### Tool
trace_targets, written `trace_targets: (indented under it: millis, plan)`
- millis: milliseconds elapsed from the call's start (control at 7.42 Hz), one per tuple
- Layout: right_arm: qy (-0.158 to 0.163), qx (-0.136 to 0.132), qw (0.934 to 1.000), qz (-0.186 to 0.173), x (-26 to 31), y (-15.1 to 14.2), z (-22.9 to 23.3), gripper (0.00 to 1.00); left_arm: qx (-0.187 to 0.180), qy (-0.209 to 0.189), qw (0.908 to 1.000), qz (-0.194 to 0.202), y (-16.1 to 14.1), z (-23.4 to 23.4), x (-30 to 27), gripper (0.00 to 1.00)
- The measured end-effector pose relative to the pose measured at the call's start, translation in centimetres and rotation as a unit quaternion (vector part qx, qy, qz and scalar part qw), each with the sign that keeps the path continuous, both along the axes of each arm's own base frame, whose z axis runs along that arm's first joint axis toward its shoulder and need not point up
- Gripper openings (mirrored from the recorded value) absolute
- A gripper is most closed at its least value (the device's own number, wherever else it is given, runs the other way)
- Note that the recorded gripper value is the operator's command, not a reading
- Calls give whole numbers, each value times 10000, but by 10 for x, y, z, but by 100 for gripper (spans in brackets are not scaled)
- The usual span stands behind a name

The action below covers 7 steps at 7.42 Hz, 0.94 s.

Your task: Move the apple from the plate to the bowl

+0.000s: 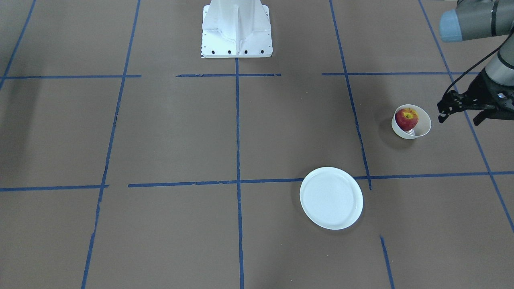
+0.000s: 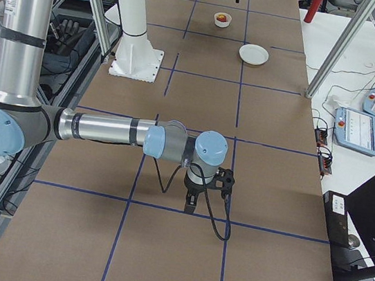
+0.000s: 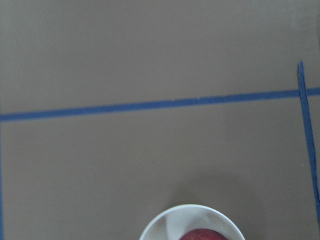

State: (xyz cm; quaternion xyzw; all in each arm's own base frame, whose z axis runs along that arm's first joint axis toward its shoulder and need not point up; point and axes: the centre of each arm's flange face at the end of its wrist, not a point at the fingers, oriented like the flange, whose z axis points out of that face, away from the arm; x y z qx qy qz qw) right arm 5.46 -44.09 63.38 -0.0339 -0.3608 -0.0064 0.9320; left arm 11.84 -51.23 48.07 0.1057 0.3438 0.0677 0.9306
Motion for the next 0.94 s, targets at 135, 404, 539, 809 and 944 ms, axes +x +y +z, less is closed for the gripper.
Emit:
trace_targets:
  millis: [135, 404, 539, 809, 944]
  plan:
    - [0, -1, 10000, 0, 0, 0, 0, 100, 224, -144, 9996, 63, -15, 4, -40, 100]
    - [0, -4, 10000, 2, 0, 0, 0, 100, 240, -59, 9995, 210, -29, 53, -118, 100]
    - [0, -4, 10000, 1, 0, 0, 0, 100, 84, 110, 9995, 290, -30, 95, -152, 100]
    - [1, -6, 10000, 3, 0, 0, 0, 100, -257, 296, 9990, 234, -18, 154, -191, 100]
    - [1, -4, 10000, 3, 0, 0, 0, 100, -395, 325, 9985, 185, -9, 170, -197, 100]
